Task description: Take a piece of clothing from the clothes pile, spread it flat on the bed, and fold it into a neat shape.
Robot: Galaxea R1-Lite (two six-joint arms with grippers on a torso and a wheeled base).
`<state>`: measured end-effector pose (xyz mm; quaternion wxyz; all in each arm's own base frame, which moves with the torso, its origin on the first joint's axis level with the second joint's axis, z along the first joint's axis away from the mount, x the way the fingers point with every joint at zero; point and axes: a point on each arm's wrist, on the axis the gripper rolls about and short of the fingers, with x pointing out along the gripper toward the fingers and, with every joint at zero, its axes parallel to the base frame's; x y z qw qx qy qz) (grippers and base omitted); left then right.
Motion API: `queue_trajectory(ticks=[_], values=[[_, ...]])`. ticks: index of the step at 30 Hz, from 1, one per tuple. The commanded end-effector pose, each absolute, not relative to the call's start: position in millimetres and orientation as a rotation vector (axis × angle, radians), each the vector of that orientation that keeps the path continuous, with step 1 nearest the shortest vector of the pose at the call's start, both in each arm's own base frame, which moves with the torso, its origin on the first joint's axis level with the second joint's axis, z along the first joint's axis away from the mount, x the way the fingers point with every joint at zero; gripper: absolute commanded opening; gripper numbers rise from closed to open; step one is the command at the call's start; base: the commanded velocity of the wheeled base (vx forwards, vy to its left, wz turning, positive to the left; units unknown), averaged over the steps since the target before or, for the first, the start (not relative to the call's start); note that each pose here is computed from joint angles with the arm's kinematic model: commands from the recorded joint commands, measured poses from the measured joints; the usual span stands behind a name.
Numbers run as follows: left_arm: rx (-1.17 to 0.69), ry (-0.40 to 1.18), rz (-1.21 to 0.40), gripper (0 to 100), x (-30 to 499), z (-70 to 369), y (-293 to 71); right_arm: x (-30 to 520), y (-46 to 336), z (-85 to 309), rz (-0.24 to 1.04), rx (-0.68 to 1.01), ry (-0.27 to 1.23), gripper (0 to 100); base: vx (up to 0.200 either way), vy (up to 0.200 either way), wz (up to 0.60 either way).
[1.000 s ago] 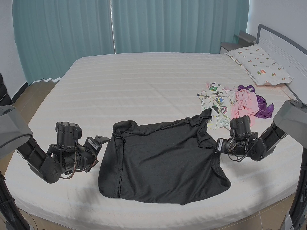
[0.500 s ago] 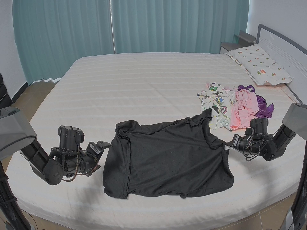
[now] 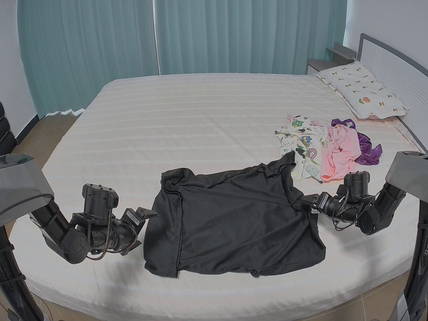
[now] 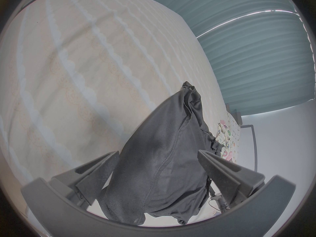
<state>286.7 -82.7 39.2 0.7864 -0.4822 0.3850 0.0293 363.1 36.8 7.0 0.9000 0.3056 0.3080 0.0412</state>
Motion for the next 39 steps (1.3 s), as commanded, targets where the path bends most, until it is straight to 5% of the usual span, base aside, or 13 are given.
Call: queue_trajectory(ticks=[1,28,29,39], values=[[-1.037,0.838,0.069,100,286.7,36.4,-82.7,365.9,36.3,-0.4,0.077,0.635,0.648,0,0.0,0.0,0.0],[-1.015,0.889,0.079,100,270.7,30.4,-83.7,340.9,-14.4,1.9,-0.064,0.694,0.645,0,0.0,0.0,0.0],[-1.009,0.894,0.08,100,267.2,30.1,-83.5,334.2,-11.9,2.8,-0.059,0.703,0.652,100,0.0,0.0,0.0],[-0.965,0.961,0.06,100,233.0,25.9,-89.9,290.4,1.5,12.9,-0.061,0.877,0.621,100,0.0,0.0,0.0]])
